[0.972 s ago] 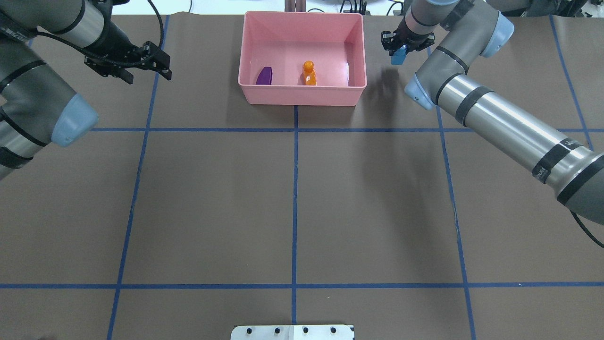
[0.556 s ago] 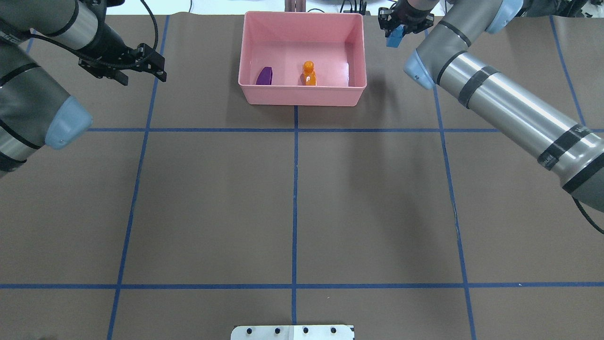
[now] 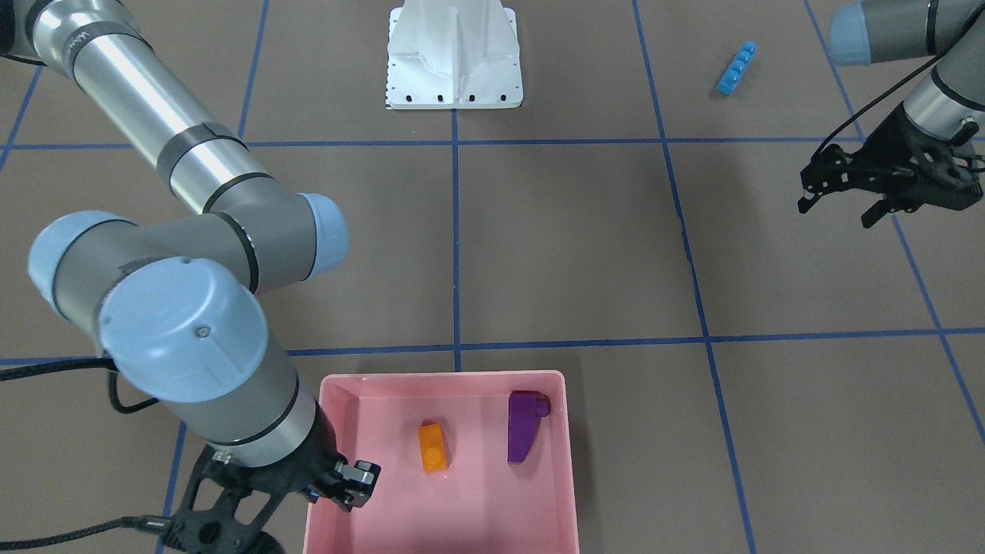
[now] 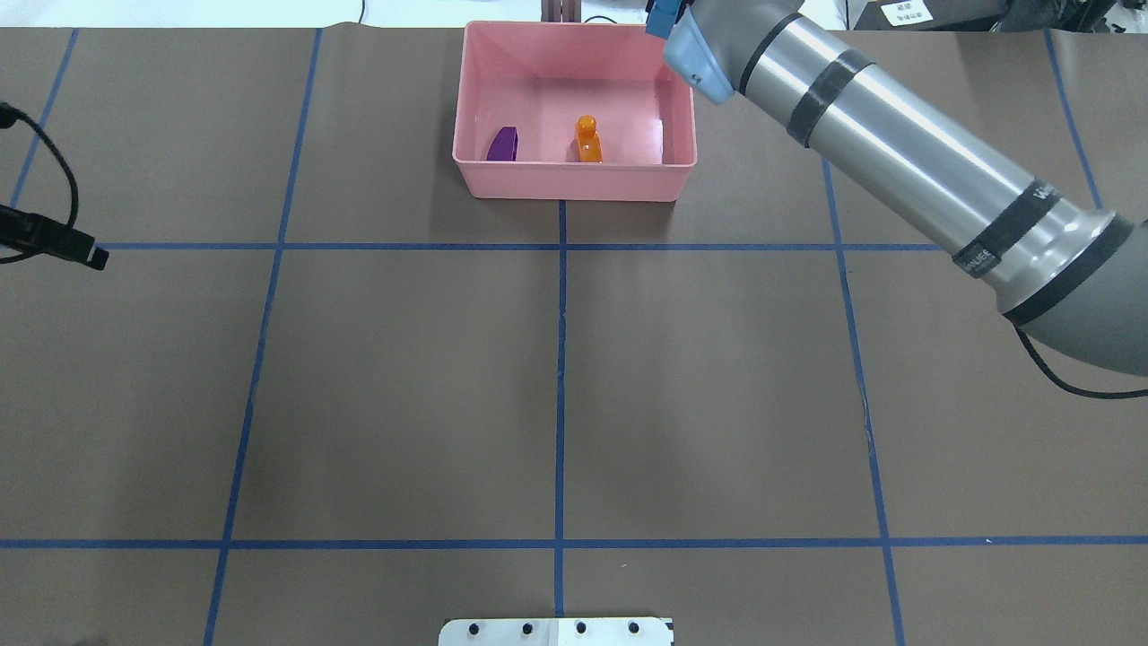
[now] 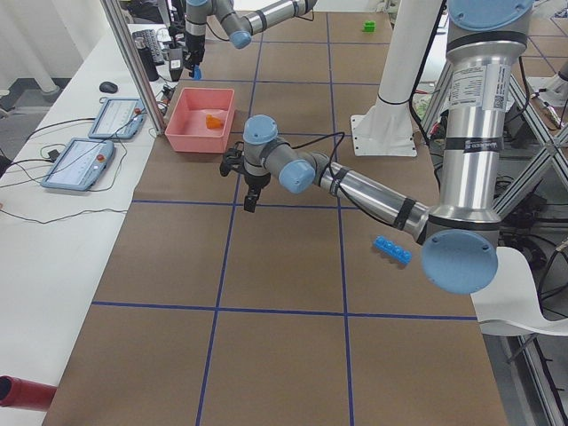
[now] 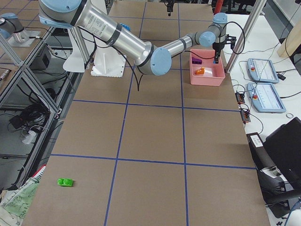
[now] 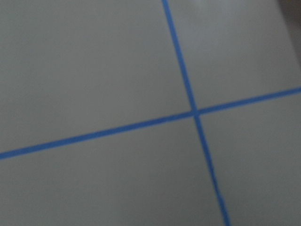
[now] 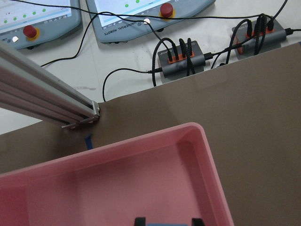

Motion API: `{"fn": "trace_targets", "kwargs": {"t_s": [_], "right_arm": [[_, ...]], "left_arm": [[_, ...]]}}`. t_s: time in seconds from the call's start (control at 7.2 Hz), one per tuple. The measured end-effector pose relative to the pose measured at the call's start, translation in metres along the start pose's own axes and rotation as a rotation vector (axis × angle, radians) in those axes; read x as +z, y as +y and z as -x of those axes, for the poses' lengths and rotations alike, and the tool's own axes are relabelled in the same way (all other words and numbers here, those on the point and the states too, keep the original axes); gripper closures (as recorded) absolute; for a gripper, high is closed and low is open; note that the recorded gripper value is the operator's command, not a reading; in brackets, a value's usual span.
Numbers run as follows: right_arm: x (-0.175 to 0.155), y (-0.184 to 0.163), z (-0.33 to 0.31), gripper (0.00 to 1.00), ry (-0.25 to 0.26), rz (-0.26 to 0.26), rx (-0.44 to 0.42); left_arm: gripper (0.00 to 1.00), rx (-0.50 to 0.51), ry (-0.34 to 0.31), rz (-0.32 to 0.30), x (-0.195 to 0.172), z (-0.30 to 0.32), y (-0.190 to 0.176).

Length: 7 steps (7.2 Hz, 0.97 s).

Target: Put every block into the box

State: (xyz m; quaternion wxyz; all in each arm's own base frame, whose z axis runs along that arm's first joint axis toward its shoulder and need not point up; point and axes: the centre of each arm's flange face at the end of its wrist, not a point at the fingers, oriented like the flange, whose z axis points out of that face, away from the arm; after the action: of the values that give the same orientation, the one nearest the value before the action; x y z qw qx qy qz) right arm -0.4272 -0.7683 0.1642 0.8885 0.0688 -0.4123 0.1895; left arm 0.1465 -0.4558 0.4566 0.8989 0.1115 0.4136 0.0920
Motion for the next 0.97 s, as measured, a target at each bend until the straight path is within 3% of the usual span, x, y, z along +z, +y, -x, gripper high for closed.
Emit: {"fn": "trace_targets", "kwargs": {"t_s": [0.28, 0.42, 0.69, 0.97], "right_arm": [[0.011, 0.021, 0.010, 0.00, 0.011, -0.006, -0.018], [0.000, 0.020, 0.010, 0.00, 0.007, -0.005, -0.019], [-0.042, 0.027, 0.006, 0.00, 0.052, 0.018, -0.062], [-0.073, 0.047, -0.039, 0.00, 0.073, 0.034, -0.126]], "left_arm": [[0.00, -0.021, -0.023, 0.046, -0.011, 0.024, 0.063], [0.00, -0.038, -0.027, 0.052, -0.017, 0.034, 0.093], [0.00, -0.044, -0.005, 0.016, -0.025, 0.059, 0.163], [0.00, -0.006, 0.046, 0.050, -0.021, 0.054, 0.202]]}}
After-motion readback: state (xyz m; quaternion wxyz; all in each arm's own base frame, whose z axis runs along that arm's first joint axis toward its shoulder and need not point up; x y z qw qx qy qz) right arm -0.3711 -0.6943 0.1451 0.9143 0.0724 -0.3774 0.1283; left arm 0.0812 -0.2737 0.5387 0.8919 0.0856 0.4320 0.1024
